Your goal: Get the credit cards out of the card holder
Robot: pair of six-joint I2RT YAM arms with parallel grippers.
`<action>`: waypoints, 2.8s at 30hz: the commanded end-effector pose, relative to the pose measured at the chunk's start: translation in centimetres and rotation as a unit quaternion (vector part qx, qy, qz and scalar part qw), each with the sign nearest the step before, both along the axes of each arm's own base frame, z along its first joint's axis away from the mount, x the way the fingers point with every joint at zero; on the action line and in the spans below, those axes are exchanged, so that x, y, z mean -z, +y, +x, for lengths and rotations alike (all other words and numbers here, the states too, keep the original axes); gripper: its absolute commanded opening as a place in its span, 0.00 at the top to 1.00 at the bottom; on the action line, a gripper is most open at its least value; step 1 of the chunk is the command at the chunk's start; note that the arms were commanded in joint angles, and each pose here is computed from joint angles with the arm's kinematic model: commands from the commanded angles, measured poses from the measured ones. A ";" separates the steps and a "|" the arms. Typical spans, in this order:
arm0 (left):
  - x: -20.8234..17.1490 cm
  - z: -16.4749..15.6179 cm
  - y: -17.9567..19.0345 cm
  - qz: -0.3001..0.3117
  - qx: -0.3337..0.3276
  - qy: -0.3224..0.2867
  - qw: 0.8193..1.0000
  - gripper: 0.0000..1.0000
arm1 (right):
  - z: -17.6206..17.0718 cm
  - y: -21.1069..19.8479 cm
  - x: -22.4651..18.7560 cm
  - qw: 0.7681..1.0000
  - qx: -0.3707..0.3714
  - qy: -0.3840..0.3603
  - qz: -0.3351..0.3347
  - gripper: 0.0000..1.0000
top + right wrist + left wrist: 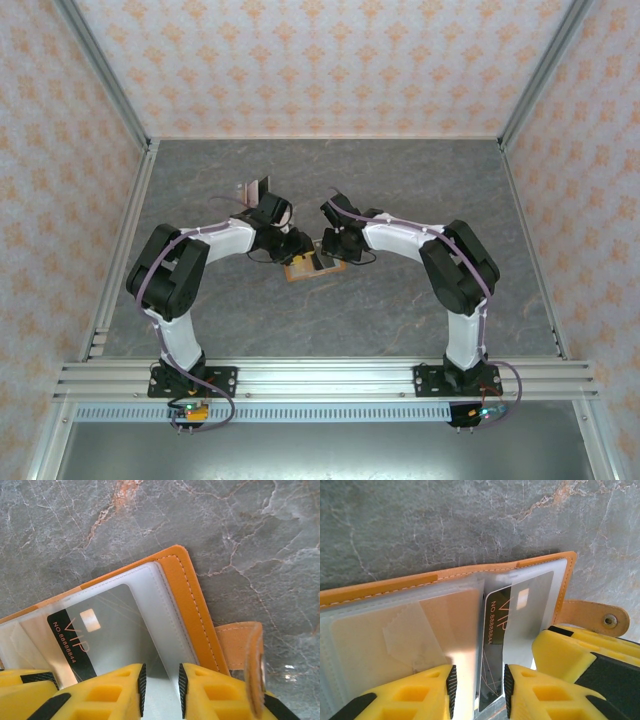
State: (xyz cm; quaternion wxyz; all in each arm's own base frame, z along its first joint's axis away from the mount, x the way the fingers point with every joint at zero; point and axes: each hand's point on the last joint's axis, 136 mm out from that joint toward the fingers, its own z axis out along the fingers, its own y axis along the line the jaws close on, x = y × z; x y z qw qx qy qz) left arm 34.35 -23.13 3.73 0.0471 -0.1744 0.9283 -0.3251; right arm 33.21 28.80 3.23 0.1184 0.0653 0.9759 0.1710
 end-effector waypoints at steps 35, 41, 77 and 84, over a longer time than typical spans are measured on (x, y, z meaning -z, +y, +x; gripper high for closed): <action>-0.4 0.7 -1.7 -0.039 0.022 -0.007 0.999 0.74 | -1.5 -0.7 2.7 0.999 0.022 0.045 -0.004 0.77; -1.4 0.6 -1.8 -0.054 0.025 -0.019 0.998 0.79 | -1.7 -0.9 2.9 0.998 0.026 0.049 -0.009 0.78; -3.4 -2.3 2.5 0.027 0.031 -0.045 0.998 1.00 | -1.0 -1.2 0.2 0.999 0.029 0.015 0.000 0.79; -7.2 -2.5 4.8 0.059 0.034 -0.078 0.995 1.00 | 1.0 0.7 -6.5 0.993 -0.002 -0.057 0.102 0.63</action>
